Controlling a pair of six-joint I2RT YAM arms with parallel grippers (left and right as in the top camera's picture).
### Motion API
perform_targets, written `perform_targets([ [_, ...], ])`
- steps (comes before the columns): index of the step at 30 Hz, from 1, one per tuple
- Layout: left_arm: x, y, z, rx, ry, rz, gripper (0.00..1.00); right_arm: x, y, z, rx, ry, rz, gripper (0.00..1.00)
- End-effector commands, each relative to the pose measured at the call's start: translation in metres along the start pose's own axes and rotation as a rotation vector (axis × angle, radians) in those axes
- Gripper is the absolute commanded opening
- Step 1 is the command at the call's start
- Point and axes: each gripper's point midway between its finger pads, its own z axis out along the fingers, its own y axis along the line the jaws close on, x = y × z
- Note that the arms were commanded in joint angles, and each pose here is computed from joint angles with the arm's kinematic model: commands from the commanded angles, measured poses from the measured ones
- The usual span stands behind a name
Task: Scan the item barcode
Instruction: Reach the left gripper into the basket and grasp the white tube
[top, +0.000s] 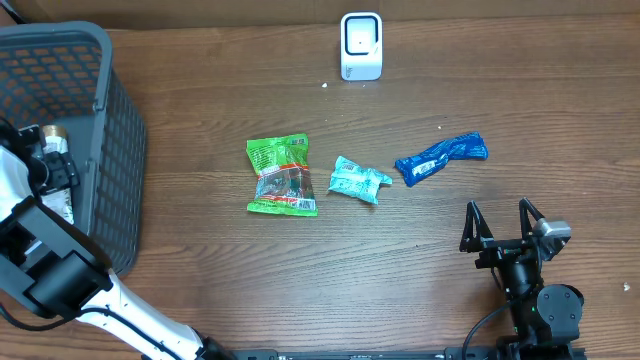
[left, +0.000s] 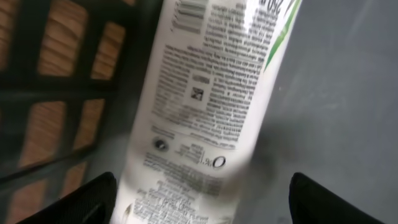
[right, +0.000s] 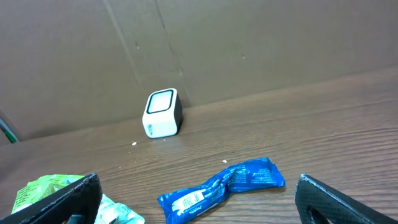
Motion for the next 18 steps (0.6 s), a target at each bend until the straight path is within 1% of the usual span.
perform_targets([
  [1,0.018,-0.005,0.019,0.005,0.036,0.019,0.79,0.003,-0.001,0.0,0.004,-0.001,0.0,1.0],
  [3,0.024,-0.008,0.027,0.007,0.04,0.019,0.77,0.003,-0.001,0.0,0.004,-0.001,0.0,1.0],
  [4,0.03,-0.011,0.032,0.01,0.047,0.02,0.69,0.003,-0.001,0.0,0.004,-0.001,0.0,1.0],
  [5,0.031,-0.011,0.032,0.012,0.05,0.019,0.54,0.003,-0.001,0.0,0.004,-0.001,0.0,1.0],
  [7,0.033,-0.013,0.032,0.018,0.056,0.016,0.37,0.003,-0.001,0.0,0.004,-0.001,0.0,1.0],
  [9,0.036,-0.014,0.032,0.024,0.07,0.015,0.21,0.003,-0.001,0.0,0.004,0.0,0.0,1.0],
  [11,0.038,-0.02,0.032,0.047,0.078,0.005,0.12,0.003,-0.001,0.0,0.003,-0.001,0.0,1.0],
  [13,0.038,-0.029,0.031,0.088,0.076,0.008,0.06,0.003,-0.001,0.0,0.004,-0.001,0.0,1.0],
  [14,0.038,-0.034,0.03,0.106,0.078,0.001,0.04,0.003,-0.001,0.0,0.004,-0.001,0.0,1.0],
  [17,0.034,-0.049,0.027,0.124,0.081,-0.015,0.04,0.003,-0.001,0.0,0.004,-0.001,0.0,1.0],
  [18,0.028,-0.057,0.02,0.131,0.076,0.004,0.04,0.003,-0.001,0.0,0.004,-0.001,0.0,1.0],
])
